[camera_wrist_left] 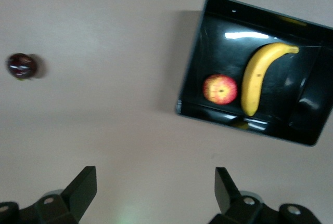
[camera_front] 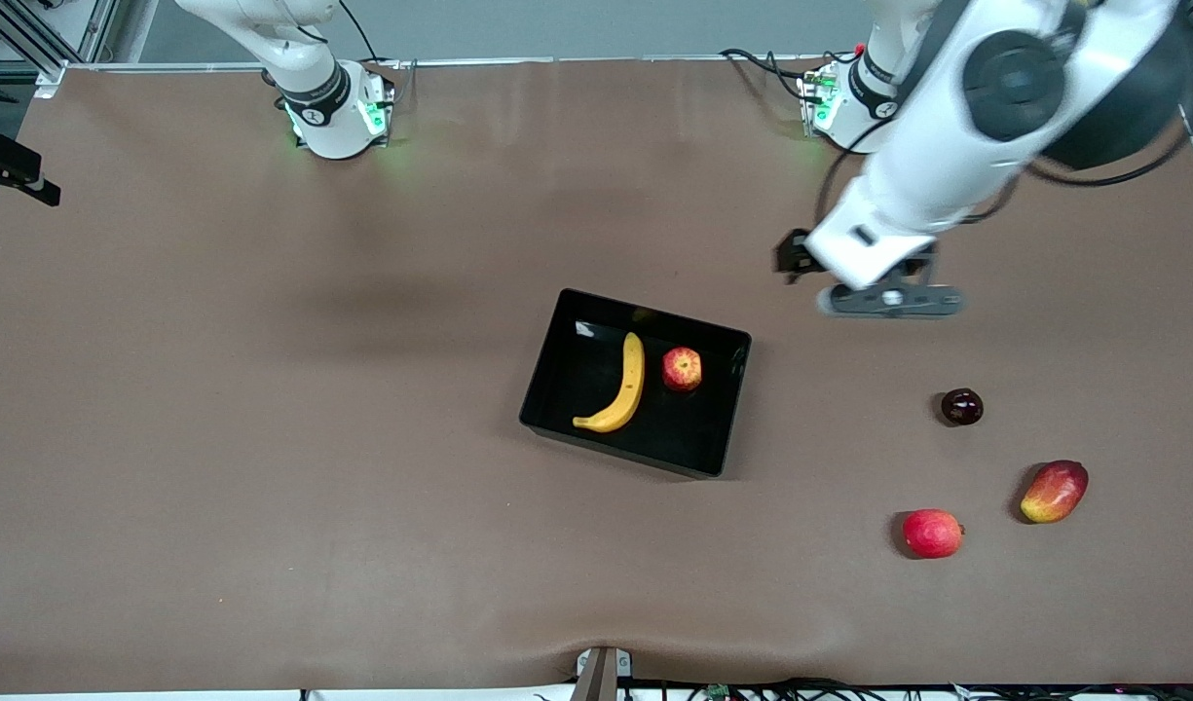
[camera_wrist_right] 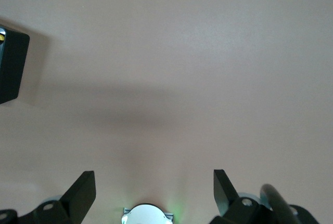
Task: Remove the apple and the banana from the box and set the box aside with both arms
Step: 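Lower the left gripper into the tray and grasp the red apple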
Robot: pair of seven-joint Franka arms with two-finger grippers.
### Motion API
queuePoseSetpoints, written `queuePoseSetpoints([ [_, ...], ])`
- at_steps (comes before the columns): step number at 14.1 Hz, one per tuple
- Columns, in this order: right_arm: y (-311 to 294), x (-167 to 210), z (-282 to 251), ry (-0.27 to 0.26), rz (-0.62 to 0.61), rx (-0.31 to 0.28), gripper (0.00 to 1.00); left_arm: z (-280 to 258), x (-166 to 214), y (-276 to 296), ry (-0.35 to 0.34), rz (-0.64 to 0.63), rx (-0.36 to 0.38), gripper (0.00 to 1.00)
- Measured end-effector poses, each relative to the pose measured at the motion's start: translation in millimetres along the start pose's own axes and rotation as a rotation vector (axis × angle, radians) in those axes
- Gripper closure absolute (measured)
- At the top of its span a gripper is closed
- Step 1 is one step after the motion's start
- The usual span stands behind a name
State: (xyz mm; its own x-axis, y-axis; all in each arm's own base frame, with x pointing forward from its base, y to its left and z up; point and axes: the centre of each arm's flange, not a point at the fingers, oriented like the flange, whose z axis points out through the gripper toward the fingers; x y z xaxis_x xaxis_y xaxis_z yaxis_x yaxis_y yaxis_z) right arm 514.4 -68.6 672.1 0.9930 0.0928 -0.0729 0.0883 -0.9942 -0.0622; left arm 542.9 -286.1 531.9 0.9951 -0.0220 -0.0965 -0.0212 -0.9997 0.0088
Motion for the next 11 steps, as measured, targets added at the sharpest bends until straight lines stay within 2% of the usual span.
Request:
queuePoseSetpoints([
  [4,0.7,2.8,3.9,-0.008,0.000,0.002,0.00,69.2,4.7,71.6,-0.020,0.006,-0.010,0.00],
  [9,3.0,10.3,14.9,-0.031,0.002,0.006,0.00,142.3,20.8,120.9,0.006,0.027,-0.030,0.00],
  [11,4.0,13.7,20.0,-0.041,0.002,0.009,0.00,164.4,25.0,135.7,0.026,0.044,-0.007,0.00],
])
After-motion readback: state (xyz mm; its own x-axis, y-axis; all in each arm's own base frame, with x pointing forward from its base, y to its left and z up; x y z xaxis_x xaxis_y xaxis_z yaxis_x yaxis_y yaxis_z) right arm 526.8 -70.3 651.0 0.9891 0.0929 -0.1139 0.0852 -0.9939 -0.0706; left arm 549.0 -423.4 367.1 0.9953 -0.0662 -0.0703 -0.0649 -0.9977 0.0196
